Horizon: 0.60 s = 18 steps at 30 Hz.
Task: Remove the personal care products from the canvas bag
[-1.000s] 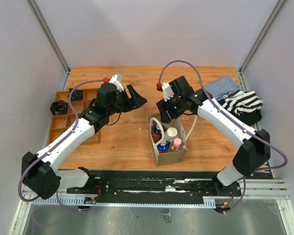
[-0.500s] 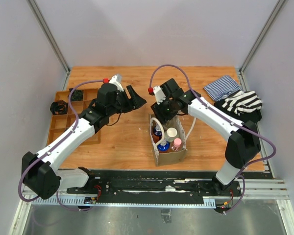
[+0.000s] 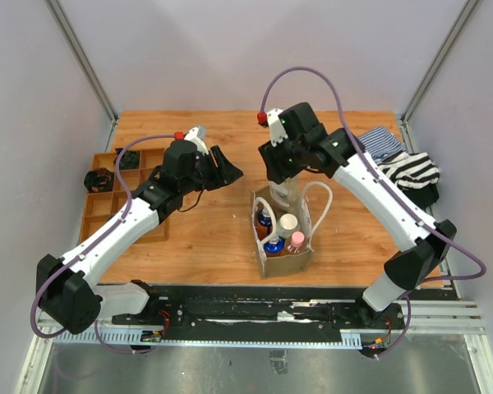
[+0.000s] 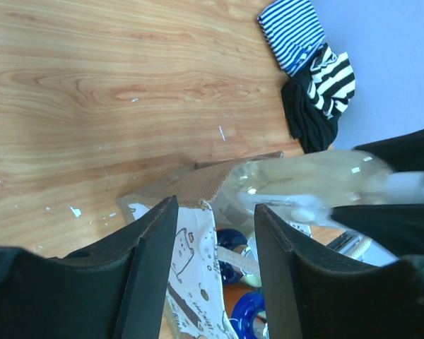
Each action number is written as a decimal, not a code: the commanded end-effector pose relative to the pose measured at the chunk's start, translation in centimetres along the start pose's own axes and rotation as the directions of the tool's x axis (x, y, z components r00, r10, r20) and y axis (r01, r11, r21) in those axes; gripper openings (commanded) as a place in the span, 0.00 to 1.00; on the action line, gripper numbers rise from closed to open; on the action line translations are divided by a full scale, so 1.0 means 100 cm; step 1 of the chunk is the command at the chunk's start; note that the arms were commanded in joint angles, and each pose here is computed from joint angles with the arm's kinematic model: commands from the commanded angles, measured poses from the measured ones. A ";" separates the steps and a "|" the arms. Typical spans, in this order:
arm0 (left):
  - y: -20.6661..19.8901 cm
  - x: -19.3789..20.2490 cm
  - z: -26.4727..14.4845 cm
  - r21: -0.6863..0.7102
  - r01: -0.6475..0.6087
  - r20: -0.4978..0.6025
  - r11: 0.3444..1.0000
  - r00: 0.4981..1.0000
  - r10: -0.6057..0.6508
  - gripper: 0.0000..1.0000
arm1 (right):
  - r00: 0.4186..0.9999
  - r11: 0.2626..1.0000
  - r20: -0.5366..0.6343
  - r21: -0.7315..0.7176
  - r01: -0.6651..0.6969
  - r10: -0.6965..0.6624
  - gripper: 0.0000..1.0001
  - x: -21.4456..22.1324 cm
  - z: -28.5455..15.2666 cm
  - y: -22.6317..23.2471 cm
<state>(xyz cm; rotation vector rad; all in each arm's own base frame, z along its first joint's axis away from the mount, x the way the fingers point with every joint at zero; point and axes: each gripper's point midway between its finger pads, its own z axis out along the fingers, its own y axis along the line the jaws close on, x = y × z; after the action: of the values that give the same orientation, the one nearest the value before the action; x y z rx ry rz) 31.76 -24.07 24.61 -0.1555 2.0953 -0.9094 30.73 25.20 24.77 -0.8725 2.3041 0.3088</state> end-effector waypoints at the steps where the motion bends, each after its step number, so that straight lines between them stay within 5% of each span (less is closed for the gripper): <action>1: -0.023 -0.011 -0.004 0.078 -0.052 0.016 0.996 0.999 0.051 0.51 | 0.976 0.997 0.215 0.078 -0.026 0.008 0.09 -0.059 -0.059 -0.018; 18: -0.015 -0.003 -0.001 0.060 -0.049 -0.004 0.997 0.999 0.050 0.51 | 0.928 0.985 0.362 0.108 -0.138 0.091 0.08 -0.115 -0.077 -0.072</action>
<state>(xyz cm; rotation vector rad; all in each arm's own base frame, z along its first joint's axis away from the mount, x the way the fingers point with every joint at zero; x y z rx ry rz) 31.50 -24.37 24.84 -0.1097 2.0950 -0.9215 35.12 23.62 32.69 -0.7001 2.1773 0.3015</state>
